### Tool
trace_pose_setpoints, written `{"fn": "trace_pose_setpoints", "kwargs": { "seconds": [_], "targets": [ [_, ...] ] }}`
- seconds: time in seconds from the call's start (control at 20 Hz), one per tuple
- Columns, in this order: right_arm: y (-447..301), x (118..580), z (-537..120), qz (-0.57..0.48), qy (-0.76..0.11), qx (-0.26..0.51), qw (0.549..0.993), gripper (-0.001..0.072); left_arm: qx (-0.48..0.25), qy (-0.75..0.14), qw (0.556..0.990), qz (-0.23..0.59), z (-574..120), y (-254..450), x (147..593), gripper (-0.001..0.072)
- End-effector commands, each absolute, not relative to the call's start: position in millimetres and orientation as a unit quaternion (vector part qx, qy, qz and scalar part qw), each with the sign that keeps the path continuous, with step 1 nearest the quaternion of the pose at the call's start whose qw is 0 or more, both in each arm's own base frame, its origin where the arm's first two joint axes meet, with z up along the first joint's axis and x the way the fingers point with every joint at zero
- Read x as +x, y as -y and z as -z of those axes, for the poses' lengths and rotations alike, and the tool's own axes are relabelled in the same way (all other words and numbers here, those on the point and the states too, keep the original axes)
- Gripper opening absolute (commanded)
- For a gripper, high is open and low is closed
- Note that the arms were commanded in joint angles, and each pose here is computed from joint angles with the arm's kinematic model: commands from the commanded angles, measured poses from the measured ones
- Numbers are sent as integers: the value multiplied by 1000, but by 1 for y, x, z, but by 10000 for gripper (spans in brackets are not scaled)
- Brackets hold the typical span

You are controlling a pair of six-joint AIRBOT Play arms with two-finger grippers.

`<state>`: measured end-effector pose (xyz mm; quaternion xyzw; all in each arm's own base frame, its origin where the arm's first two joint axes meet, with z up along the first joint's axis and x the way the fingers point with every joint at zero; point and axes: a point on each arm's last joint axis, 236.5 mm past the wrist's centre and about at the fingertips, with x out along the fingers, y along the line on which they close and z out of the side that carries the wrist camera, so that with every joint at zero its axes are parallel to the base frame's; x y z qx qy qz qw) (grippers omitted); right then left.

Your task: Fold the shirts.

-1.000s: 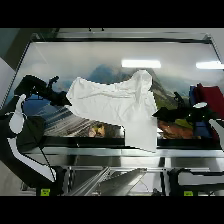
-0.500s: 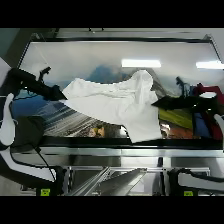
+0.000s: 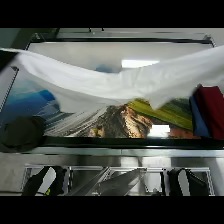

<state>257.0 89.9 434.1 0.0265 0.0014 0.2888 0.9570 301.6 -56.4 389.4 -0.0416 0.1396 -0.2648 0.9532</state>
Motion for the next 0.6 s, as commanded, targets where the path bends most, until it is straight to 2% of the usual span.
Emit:
{"fn": "trace_pose_setpoints", "kwargs": {
  "seconds": [0.0,0.15,0.3,0.4,0.55],
  "targets": [
    [-94,214,-487,-203,89,-42,974,26,20,-28,988,150,-451,43,258,10],
    [-83,237,-464,-225,42,-4,973,25,-18,-65,980,188,-420,42,286,8],
    [-58,290,-414,-255,-18,45,966,23,-89,-150,949,264,-355,56,346,8],
    [-38,341,-357,-254,-93,84,959,24,-129,-203,928,284,-305,61,394,8],
    [-31,415,-250,-275,-220,139,925,24,-161,-310,892,287,-204,64,451,9]
  ]
}}
